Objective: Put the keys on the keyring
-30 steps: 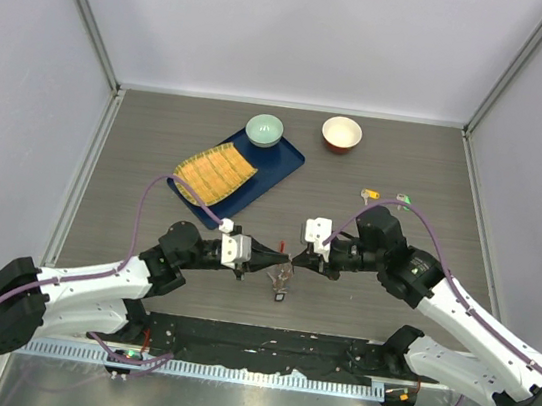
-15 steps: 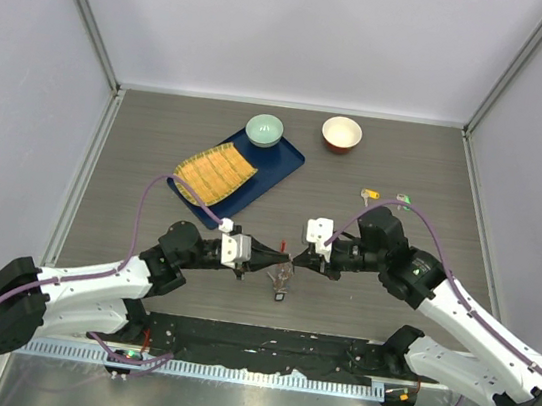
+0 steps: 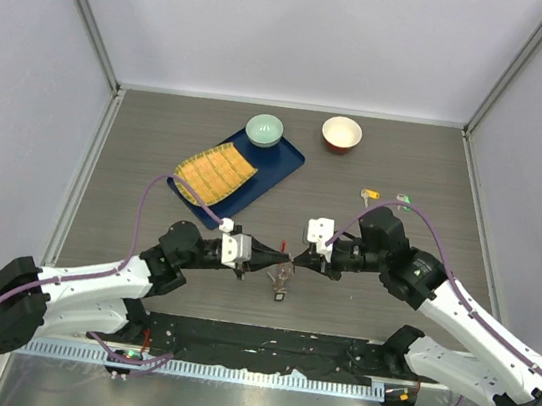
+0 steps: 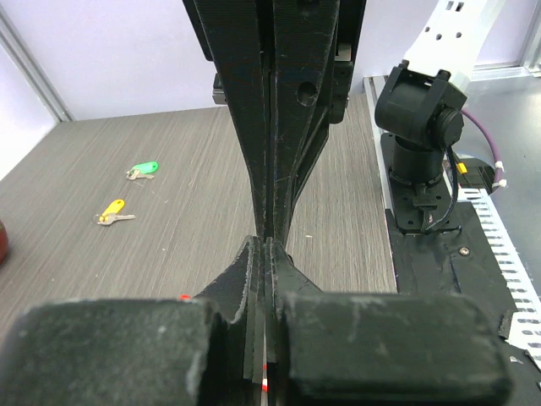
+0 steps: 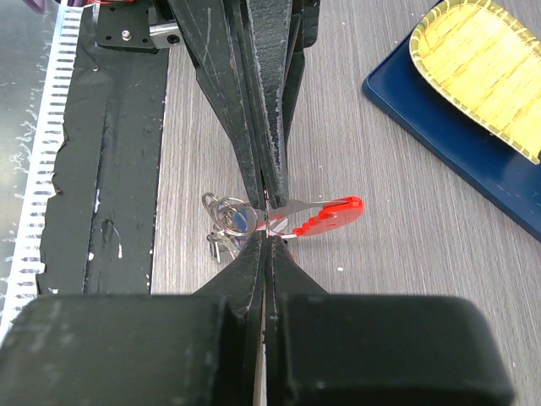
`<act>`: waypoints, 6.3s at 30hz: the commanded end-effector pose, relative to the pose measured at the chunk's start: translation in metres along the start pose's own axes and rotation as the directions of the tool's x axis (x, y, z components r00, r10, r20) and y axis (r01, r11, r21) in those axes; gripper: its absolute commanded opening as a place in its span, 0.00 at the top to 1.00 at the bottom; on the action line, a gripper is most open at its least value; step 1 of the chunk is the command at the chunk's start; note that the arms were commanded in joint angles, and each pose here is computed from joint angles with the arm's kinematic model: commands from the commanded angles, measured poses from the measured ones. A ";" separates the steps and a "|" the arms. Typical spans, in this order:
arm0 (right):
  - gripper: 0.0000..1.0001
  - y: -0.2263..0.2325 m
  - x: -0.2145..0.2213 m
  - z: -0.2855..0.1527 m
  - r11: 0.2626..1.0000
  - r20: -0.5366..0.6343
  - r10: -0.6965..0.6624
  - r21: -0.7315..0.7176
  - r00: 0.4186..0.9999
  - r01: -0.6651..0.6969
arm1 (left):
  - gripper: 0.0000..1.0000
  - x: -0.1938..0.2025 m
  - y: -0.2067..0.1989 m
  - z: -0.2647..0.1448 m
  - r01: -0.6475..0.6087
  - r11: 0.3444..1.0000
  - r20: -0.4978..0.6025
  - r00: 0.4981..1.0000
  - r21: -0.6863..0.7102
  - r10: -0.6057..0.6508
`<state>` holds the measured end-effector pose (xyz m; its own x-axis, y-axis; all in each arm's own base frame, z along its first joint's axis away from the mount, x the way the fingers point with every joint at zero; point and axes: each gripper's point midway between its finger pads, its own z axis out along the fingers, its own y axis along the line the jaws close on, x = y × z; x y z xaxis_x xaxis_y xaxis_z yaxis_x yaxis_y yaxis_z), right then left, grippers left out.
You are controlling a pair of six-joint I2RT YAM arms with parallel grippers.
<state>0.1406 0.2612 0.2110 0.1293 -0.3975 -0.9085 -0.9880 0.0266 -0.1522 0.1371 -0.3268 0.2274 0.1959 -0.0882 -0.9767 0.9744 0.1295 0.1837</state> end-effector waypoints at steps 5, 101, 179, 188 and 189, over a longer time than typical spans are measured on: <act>0.99 0.000 -0.035 -0.005 0.999 0.115 -0.043 -0.005 0.992 0.044 | 1.00 -0.023 0.009 0.008 -0.032 0.999 0.056 0.998 -0.014 0.033; 0.98 -0.028 -0.017 0.017 0.977 0.158 0.144 0.136 0.977 -0.166 | 1.00 -0.040 0.082 0.002 0.386 0.815 0.433 0.882 -0.433 -0.187; 0.70 -0.087 -0.026 -0.011 0.840 0.566 0.314 0.209 0.762 -0.502 | 1.00 -0.108 0.084 0.006 0.185 0.888 0.512 0.856 -0.421 0.064; 0.73 -0.092 -0.025 -0.014 0.821 0.602 0.310 0.220 0.736 -0.526 | 1.00 -0.110 0.083 0.005 0.197 0.890 0.523 0.851 -0.412 0.053; 0.73 -0.091 -0.027 -0.014 0.828 0.604 0.305 0.214 0.736 -0.519 | 1.00 -0.110 0.083 0.006 0.200 0.891 0.524 0.850 -0.407 0.048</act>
<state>0.2218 0.2568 0.2309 -0.2252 0.1985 -0.9539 -0.8549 0.4294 0.2912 0.2142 -0.3328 0.2574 0.1218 -0.3293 -0.9363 0.8370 0.5411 -0.0814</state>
